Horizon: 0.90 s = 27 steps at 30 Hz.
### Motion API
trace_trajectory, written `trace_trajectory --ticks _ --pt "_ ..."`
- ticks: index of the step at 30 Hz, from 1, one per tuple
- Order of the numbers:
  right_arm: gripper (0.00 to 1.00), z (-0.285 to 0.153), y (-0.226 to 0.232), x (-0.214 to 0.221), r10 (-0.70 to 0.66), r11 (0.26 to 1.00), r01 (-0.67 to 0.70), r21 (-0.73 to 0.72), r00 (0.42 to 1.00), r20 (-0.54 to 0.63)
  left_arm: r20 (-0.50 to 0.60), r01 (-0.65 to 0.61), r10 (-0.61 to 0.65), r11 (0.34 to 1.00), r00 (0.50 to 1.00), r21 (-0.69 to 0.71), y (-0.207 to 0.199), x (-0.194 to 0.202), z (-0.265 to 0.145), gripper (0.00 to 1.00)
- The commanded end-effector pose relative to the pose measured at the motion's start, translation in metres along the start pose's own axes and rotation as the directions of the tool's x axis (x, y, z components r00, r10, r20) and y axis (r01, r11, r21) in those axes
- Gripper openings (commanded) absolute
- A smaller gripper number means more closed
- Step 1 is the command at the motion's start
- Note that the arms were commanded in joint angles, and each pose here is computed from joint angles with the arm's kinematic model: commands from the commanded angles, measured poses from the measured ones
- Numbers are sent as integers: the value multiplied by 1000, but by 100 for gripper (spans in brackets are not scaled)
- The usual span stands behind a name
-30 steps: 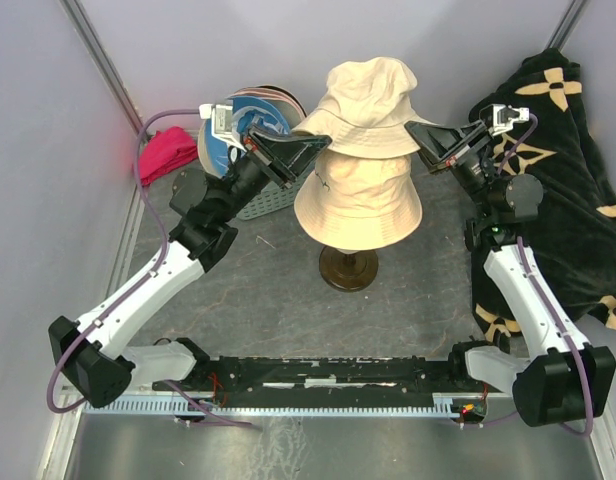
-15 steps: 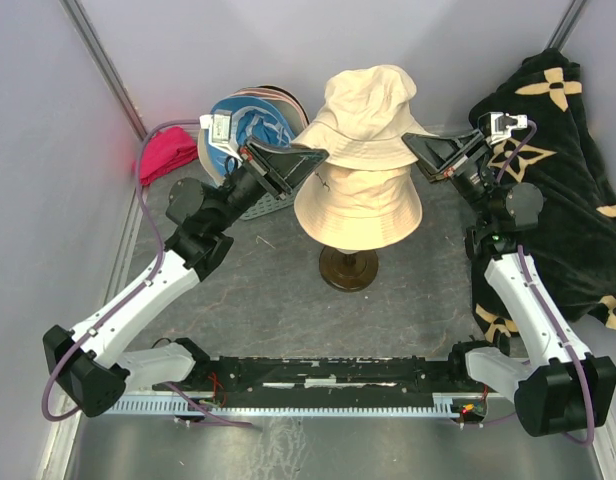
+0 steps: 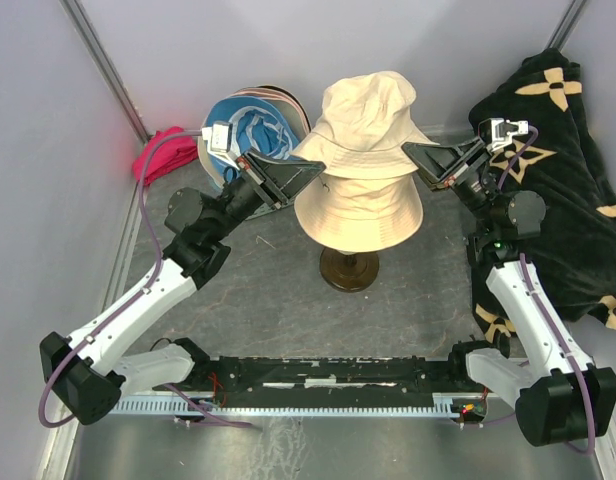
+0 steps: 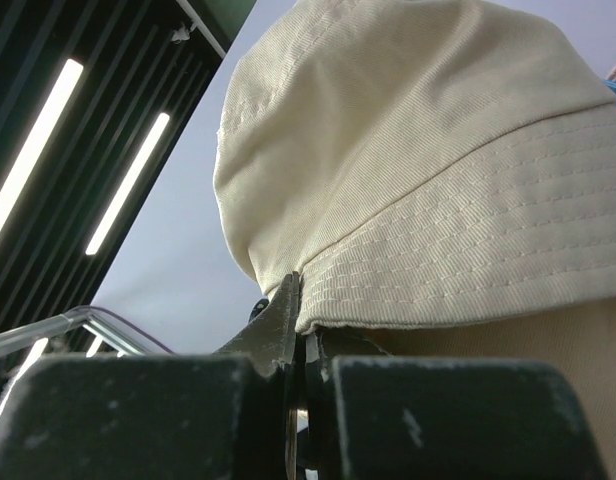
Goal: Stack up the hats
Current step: Stack the hat on the hat.
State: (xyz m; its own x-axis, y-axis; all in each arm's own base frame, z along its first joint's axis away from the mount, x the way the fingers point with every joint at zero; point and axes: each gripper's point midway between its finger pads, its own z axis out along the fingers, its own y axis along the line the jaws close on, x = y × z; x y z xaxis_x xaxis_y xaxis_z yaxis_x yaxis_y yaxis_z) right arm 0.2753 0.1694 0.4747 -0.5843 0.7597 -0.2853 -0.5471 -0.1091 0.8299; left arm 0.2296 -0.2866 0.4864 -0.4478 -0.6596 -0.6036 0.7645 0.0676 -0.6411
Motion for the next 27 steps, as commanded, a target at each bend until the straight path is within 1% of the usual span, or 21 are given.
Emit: trace_trajectory --ticks 1,4,8,16,27 --pt "2 -4 6 -14 -50 999 51 -10 996 67 163 -17 -11 985 987 171 -63 -49 -12 3" --pt "2 1 14 -17 -55 998 57 -28 996 67 173 20 -55 980 983 196 -65 -52 -8 3" --pt "2 3 25 -18 -54 997 57 -54 996 69 160 88 -129 966 979 243 -70 -53 -4 3" --pt "2 0 27 -17 -40 997 45 -64 996 76 137 163 -206 948 969 273 -70 -50 -6 3" --pt "2 -16 20 -6 -31 998 35 -57 997 74 27 235 -258 913 966 333 -78 -32 -13 3"
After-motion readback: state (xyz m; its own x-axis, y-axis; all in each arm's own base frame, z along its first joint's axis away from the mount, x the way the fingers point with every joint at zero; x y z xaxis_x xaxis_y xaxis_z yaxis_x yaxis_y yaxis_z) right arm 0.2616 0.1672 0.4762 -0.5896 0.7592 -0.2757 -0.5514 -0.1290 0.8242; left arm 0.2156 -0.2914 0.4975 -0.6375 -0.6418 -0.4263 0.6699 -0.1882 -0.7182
